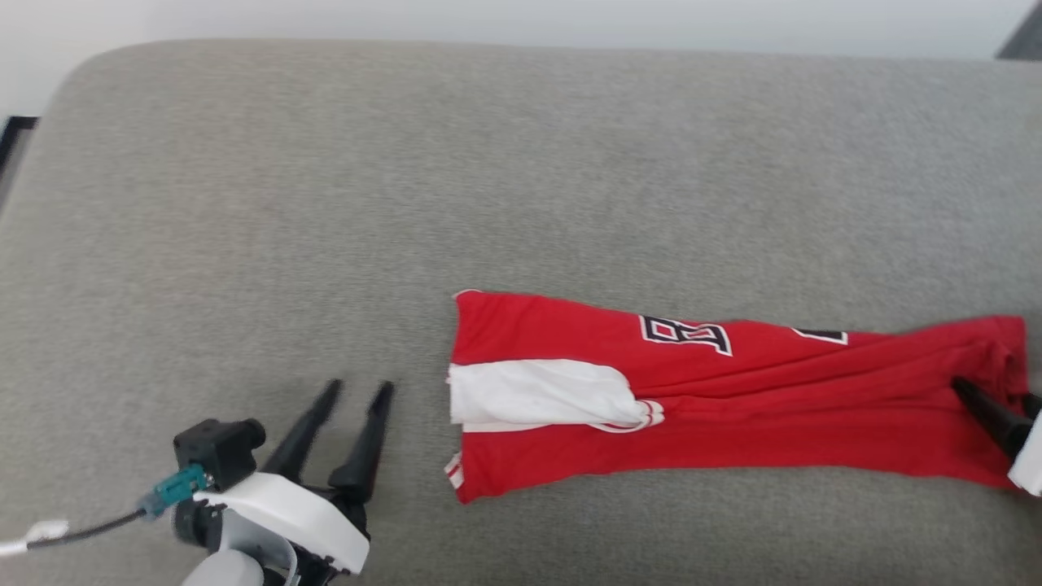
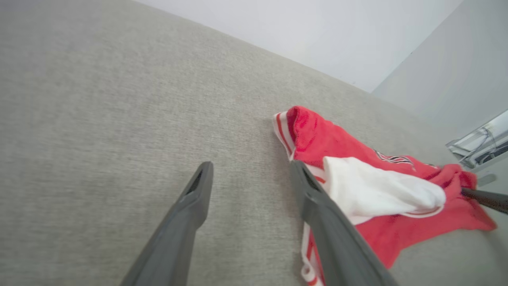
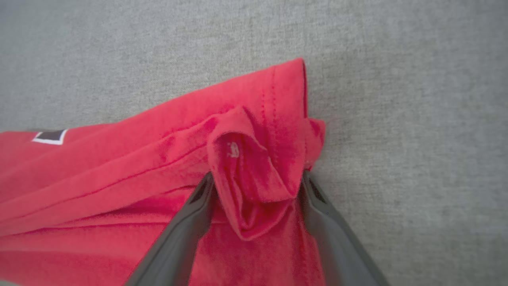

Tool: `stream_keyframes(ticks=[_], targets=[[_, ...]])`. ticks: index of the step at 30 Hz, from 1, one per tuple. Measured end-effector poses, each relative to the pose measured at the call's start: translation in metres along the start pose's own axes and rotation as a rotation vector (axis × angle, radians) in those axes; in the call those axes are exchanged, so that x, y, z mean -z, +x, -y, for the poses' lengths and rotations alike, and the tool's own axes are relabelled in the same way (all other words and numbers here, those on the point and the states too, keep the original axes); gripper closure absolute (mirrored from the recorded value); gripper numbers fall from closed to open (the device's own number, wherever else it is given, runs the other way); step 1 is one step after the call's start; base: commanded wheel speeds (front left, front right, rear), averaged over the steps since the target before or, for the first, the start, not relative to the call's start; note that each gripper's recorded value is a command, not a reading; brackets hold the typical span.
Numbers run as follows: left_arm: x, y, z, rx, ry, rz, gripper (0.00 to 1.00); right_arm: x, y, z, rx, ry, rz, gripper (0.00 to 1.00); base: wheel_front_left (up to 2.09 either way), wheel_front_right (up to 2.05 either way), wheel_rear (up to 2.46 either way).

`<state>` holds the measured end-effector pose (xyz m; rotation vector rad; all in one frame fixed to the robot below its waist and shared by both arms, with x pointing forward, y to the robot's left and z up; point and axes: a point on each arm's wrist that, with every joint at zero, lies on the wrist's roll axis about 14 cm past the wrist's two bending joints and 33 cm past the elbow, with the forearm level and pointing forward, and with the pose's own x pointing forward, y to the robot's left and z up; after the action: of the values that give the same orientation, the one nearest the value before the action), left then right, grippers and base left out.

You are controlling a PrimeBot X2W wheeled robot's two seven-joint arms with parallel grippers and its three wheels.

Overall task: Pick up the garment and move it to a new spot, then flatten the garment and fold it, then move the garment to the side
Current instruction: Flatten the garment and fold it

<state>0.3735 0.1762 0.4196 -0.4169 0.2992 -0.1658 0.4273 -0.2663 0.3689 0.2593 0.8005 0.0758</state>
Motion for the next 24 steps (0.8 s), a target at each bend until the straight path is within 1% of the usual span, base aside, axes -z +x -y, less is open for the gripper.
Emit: stream_keyframes(ticks=[2, 6, 9, 10, 11, 12, 14, 16, 21, 24], targets=[[-0.007, -0.006, -0.009, -0.059, 0.052, 0.048, 0.00, -0.001, 0.001, 0.000, 0.002, 0.007, -0.009, 0.00, 0.00, 0.00, 0.00], [-0.014, -0.023, -0.017, -0.142, 0.111, 0.125, 0.00, 0.001, 0.003, 0.002, 0.012, 0.022, -0.036, 0.00, 0.00, 0.00, 0.00], [-0.023, -0.034, -0.020, -0.173, 0.190, 0.170, 0.00, 0.004, 0.003, 0.002, 0.015, 0.023, -0.062, 0.00, 0.00, 0.00, 0.00], [-0.024, -0.037, -0.019, -0.175, 0.233, 0.174, 0.00, 0.005, 0.004, 0.001, 0.015, 0.024, -0.069, 0.00, 0.00, 0.00, 0.00], [-0.026, -0.040, -0.018, -0.175, 0.286, 0.177, 0.00, 0.004, 0.004, 0.000, 0.015, 0.022, -0.072, 0.39, 0.00, 0.00, 0.00], [-0.030, -0.041, -0.016, -0.177, 0.308, 0.191, 0.00, 0.005, 0.005, -0.001, 0.013, 0.020, -0.077, 0.56, 0.00, 0.00, 0.00], [-0.035, -0.044, -0.013, -0.187, 0.333, 0.216, 0.00, 0.005, 0.005, -0.001, 0.015, 0.020, -0.080, 1.00, 0.00, 0.00, 0.00], [-0.040, -0.046, -0.011, -0.189, 0.366, 0.231, 0.00, 0.005, 0.006, 0.000, 0.020, 0.024, -0.084, 1.00, 0.00, 0.00, 0.00], [-0.038, -0.047, -0.009, -0.189, 0.360, 0.233, 0.00, 0.006, 0.007, -0.002, 0.017, 0.030, -0.085, 1.00, 0.00, 0.00, 0.00], [-0.036, -0.044, -0.003, -0.162, 0.376, 0.226, 0.00, 0.001, 0.005, 0.001, 0.022, 0.041, -0.063, 1.00, 0.00, 0.00, 0.00]])
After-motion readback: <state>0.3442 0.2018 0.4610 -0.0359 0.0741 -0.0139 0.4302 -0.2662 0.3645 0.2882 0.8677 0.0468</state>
